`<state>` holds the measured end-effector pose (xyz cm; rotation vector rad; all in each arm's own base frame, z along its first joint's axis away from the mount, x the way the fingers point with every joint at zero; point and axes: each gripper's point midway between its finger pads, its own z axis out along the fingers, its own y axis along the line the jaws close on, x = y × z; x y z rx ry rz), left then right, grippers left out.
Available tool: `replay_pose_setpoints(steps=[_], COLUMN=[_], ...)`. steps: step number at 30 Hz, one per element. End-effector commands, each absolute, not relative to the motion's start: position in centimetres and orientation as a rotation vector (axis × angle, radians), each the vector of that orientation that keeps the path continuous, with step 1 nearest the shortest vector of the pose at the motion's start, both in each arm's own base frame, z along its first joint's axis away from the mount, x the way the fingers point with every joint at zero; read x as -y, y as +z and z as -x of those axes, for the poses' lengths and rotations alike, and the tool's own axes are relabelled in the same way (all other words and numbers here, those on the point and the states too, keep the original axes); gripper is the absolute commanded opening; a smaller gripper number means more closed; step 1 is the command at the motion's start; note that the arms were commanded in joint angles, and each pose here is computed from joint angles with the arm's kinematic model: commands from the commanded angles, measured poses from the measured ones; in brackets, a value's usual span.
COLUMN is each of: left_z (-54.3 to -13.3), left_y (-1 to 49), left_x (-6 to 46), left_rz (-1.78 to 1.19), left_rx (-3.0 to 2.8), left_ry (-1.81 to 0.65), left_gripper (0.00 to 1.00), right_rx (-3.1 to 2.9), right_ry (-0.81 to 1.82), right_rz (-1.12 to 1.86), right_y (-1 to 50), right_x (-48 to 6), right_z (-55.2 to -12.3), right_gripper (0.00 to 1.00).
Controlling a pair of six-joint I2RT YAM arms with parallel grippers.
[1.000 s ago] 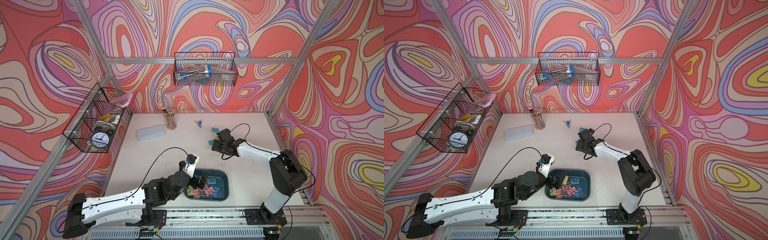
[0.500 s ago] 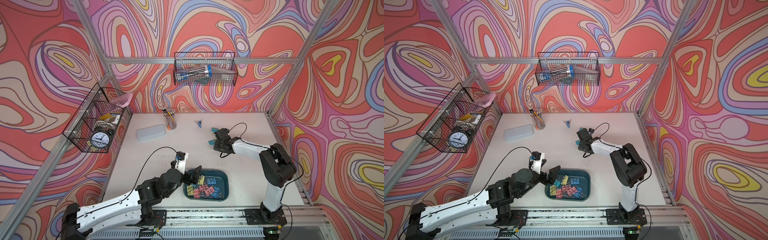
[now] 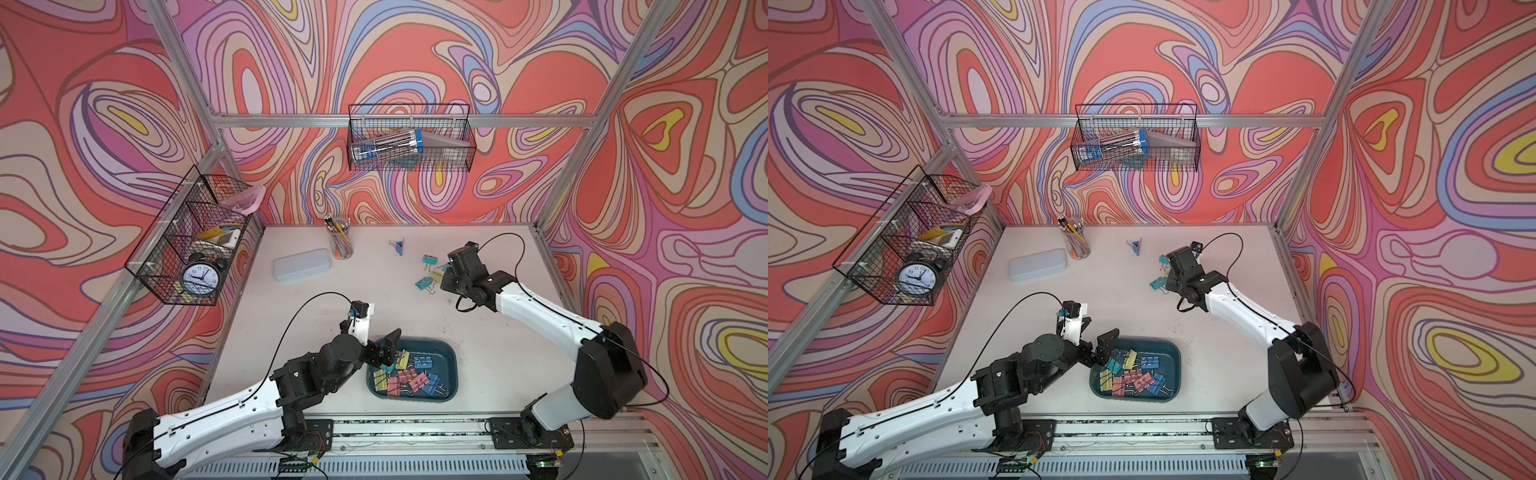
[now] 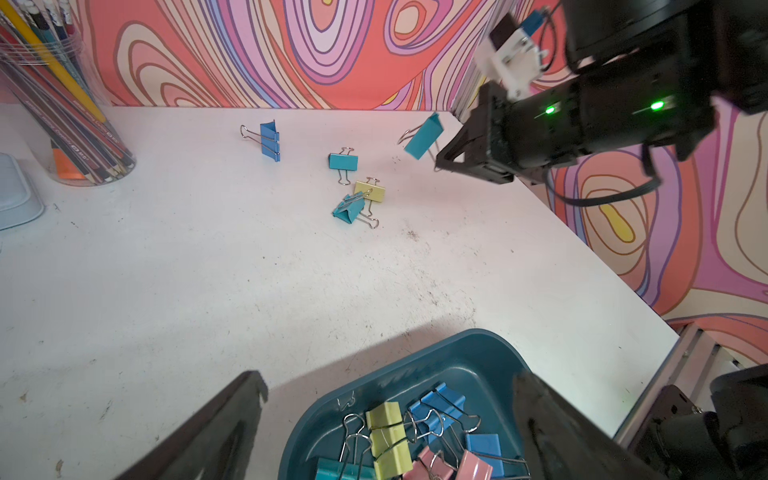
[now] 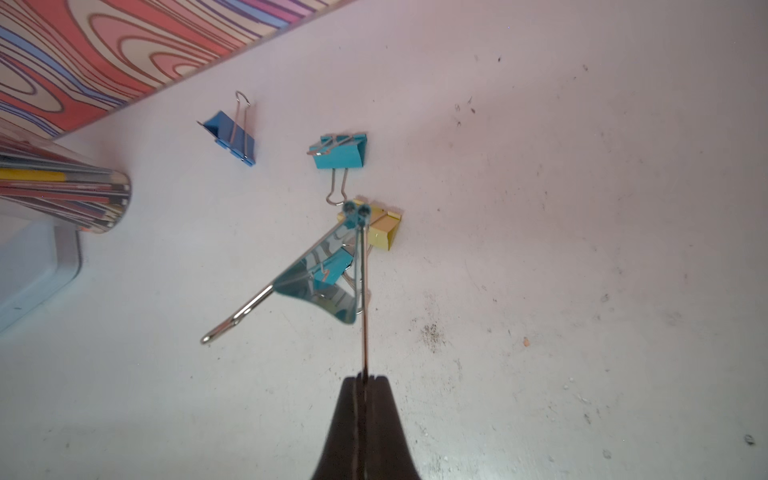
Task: Put the binder clips in the storage box
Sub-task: Pick up the binder clip at the center of the board, then place the binder clip in the storage box.
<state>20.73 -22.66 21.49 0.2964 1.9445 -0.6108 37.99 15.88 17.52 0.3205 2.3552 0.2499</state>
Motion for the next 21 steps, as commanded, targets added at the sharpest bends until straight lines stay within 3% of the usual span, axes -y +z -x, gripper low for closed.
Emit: replay_pose_setpoints(steps=[1, 15, 21], left_z=[-21.2, -24.3, -25.1], left_y=[21.6, 19.4, 18.4], left_x=[22.8, 20.6, 21.0], left_rz=[-0.287, -0.242, -0.2], left_rx=[-1.951, -2.026, -2.051], left_ry=[-0.626, -0.519, -0.573], left_gripper=[0.99, 0.99, 0.99], right_rx=[-2.411, -2.844, -2.898], right_ry=[0.205, 0.815, 0.932], right_rz=[-0.29, -0.105, -0.178], right_y=[17.6, 19.4, 17.7], right_x=[-14.2, -16.8, -17.7], right_z=[-35.0, -17.0, -14.4], right_gripper=[0.0, 0.0, 0.0])
